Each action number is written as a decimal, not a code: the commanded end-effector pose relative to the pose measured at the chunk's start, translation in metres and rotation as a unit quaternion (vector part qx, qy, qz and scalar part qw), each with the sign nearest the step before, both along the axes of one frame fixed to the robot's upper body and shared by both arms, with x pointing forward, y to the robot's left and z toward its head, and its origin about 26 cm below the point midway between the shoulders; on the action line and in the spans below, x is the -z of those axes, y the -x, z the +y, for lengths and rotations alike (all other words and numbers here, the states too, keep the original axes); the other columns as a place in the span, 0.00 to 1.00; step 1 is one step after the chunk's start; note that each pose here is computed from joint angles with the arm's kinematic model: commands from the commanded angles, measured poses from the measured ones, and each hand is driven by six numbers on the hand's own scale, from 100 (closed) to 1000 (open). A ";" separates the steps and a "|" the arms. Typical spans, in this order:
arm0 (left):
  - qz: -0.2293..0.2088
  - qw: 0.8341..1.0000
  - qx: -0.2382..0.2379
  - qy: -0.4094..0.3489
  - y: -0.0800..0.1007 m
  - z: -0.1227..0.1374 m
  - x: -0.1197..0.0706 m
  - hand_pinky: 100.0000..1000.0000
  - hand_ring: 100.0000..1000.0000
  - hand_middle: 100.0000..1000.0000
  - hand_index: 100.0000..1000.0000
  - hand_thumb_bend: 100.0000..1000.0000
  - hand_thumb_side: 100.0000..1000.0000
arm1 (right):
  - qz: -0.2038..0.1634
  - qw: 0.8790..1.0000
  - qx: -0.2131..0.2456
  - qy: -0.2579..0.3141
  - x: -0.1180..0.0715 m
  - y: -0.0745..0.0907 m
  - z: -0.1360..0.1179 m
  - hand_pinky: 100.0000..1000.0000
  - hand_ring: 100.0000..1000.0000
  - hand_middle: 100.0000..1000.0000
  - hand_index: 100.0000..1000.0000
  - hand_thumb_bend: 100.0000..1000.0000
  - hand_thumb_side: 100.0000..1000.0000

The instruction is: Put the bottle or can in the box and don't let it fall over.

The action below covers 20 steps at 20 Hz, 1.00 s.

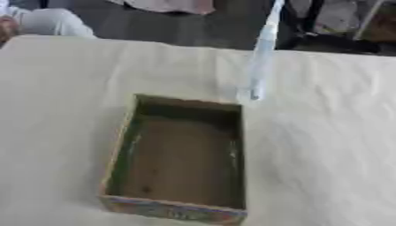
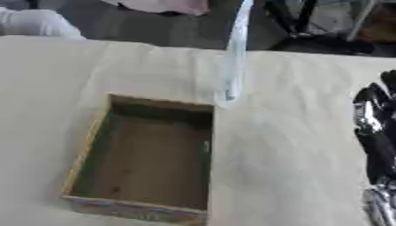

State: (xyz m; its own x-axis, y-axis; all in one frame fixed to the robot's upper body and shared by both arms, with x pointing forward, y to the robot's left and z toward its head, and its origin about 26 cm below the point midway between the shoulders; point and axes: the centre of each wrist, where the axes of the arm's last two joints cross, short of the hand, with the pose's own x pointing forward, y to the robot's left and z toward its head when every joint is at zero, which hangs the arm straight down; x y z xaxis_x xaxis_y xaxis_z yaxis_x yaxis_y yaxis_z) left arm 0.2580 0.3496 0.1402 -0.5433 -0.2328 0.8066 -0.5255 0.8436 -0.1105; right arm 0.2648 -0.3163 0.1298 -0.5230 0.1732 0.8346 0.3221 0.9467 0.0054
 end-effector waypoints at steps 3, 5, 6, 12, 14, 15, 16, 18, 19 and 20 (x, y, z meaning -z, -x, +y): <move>-0.013 1.000 -0.002 -0.013 0.002 0.002 -0.010 1.00 0.76 0.82 0.72 0.60 0.39 | -0.016 1.000 -0.004 0.009 -0.010 0.000 0.002 1.00 1.00 1.00 1.00 0.00 0.41; -0.013 1.000 -0.002 -0.013 0.002 0.002 -0.010 1.00 0.76 0.82 0.72 0.60 0.39 | -0.016 1.000 -0.004 0.010 -0.011 0.000 0.002 1.00 1.00 1.00 1.00 0.00 0.41; -0.013 1.000 -0.001 -0.013 0.002 0.002 -0.010 1.00 0.76 0.82 0.72 0.60 0.39 | -0.016 1.000 -0.005 0.010 -0.011 0.000 0.002 1.00 1.00 1.00 1.00 0.00 0.41; -0.012 1.000 -0.001 -0.012 0.002 0.002 -0.009 1.00 0.76 0.82 0.72 0.60 0.39 | -0.017 1.000 -0.005 0.012 -0.014 -0.002 0.003 1.00 1.00 1.00 1.00 0.00 0.41; -0.012 1.000 -0.001 -0.011 0.002 0.001 -0.008 1.00 0.76 0.82 0.72 0.60 0.39 | -0.018 1.000 -0.006 0.013 -0.015 -0.003 0.003 1.00 1.00 1.00 1.00 0.00 0.41; -0.012 1.000 -0.001 -0.011 0.002 0.001 -0.008 1.00 0.76 0.82 0.72 0.60 0.39 | -0.019 1.000 -0.007 0.014 -0.016 -0.003 0.003 1.00 1.00 1.00 1.00 0.00 0.41; -0.011 1.000 -0.001 -0.011 0.002 0.001 -0.008 1.00 0.76 0.82 0.72 0.60 0.39 | -0.019 1.000 -0.007 0.014 -0.016 -0.003 0.004 1.00 1.00 1.00 1.00 0.00 0.41; -0.012 1.000 0.000 -0.010 0.002 0.001 -0.007 1.00 0.76 0.82 0.72 0.60 0.40 | -0.020 1.000 -0.008 0.014 -0.017 -0.004 0.004 1.00 1.00 1.00 1.00 0.00 0.41; -0.011 1.000 0.000 -0.010 0.002 0.001 -0.007 1.00 0.76 0.82 0.72 0.60 0.40 | -0.020 1.000 -0.009 0.015 -0.017 -0.004 0.004 1.00 1.00 1.00 1.00 0.00 0.41; -0.011 1.000 0.000 -0.010 0.002 0.001 -0.007 1.00 0.76 0.82 0.72 0.60 0.40 | -0.020 1.000 -0.009 0.016 -0.018 -0.004 0.004 1.00 1.00 1.00 1.00 0.00 0.41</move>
State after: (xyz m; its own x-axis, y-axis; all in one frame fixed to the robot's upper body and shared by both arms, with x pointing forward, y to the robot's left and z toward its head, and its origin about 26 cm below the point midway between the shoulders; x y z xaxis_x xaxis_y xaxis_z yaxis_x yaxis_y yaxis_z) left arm 0.2579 0.3496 0.1399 -0.5428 -0.2322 0.8072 -0.5257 0.8434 -0.1109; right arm 0.2703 -0.3118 0.1370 -0.5329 0.1700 0.8289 0.3094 0.9509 0.0039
